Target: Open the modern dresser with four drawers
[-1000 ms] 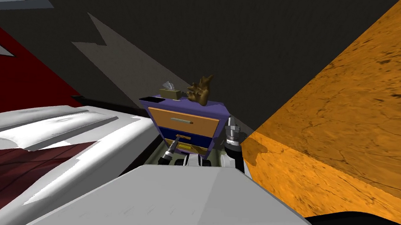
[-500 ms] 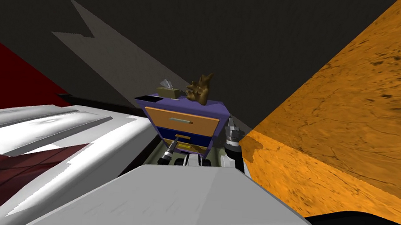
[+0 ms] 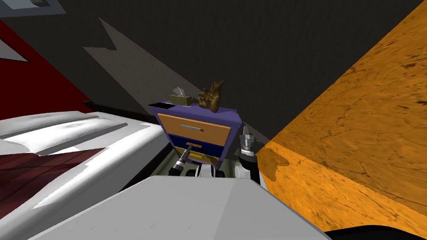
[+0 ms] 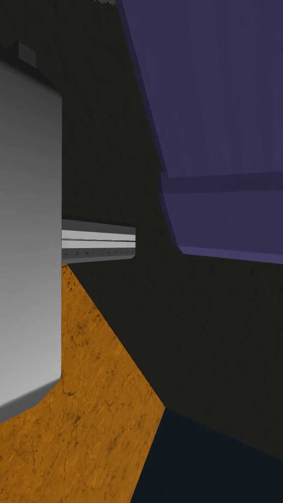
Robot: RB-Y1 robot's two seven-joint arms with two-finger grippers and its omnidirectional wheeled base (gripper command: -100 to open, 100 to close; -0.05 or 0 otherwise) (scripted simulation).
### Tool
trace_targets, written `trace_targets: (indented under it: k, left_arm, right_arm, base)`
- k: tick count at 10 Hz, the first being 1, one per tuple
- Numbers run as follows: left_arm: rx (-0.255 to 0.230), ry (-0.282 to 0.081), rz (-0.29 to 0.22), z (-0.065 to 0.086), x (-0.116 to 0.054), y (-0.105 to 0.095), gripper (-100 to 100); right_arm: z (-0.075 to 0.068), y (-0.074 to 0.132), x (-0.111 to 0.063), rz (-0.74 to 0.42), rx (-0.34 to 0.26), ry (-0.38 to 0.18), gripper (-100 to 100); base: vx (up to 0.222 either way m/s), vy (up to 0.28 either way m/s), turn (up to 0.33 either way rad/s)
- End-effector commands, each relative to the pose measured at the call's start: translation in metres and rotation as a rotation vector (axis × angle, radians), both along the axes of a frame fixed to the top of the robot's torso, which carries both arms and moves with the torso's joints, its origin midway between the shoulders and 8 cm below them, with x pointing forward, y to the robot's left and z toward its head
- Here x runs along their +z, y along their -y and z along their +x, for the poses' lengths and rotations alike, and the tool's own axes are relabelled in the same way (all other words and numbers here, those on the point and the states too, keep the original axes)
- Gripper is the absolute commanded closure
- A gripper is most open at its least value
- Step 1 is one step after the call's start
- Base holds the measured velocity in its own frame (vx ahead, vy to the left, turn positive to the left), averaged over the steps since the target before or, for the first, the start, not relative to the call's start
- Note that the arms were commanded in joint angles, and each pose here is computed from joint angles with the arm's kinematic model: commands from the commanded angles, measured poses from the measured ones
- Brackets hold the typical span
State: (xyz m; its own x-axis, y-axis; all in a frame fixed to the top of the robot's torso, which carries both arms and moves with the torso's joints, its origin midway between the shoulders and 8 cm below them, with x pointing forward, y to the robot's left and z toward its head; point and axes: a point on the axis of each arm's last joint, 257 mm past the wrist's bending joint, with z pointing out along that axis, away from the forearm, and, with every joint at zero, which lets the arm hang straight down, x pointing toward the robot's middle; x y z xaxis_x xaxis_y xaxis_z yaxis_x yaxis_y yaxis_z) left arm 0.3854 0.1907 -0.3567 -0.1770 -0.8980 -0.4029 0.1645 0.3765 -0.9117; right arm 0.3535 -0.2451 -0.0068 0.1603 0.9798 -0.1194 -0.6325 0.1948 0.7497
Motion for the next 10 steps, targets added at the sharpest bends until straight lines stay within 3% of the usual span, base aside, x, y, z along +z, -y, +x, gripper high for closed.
trace_targets:
  k: [1, 2, 3, 6, 7, 8, 10]
  left_arm:
    - [-0.054, -0.001, -0.002, -0.009, 0.005, 0.021, -100]
    - [-0.039, 0.0, 0.0, -0.005, 0.003, 0.015, -100]
    - [0.0, 0.0, -0.001, 0.0, 0.001, 0.001, 100]
    - [0.02, -0.007, 0.0, 0.002, -0.003, -0.008, 100]
    - [0.027, -0.009, -0.006, 0.005, -0.001, -0.013, -100]
    - [0.024, -0.006, -0.003, 0.004, -0.002, -0.011, -100]
    - [0.028, -0.007, -0.002, 0.018, 0.006, -0.014, -100]
  right_arm:
    - [0.0, 0.0, 0.0, 0.0, 0.0, 0.0, 0]
    - [-0.001, 0.001, 0.001, 0.0, -0.002, 0.003, 0]
    - [-0.001, 0.001, 0.001, 0.0, -0.002, 0.003, 0]
    - [-0.001, 0.001, 0.001, 0.0, -0.002, 0.003, 0]
    - [-0.001, 0.001, 0.001, 0.0, -0.002, 0.003, 0]
    - [-0.001, 0.001, 0.001, -0.001, -0.002, 0.003, 0]
    - [-0.001, 0.001, 0.001, 0.0, -0.002, 0.003, 0]
  base:
    - [0.016, -0.009, 0.054]
    - [-0.012, -0.013, 0.011]
    - [-0.044, 0.007, -0.192]
    - [-0.075, 0.017, -0.133]
    - [-0.005, 0.091, 0.016]
    - [-0.003, 0.06, -0.004]
    - [0.05, -0.015, -0.022]
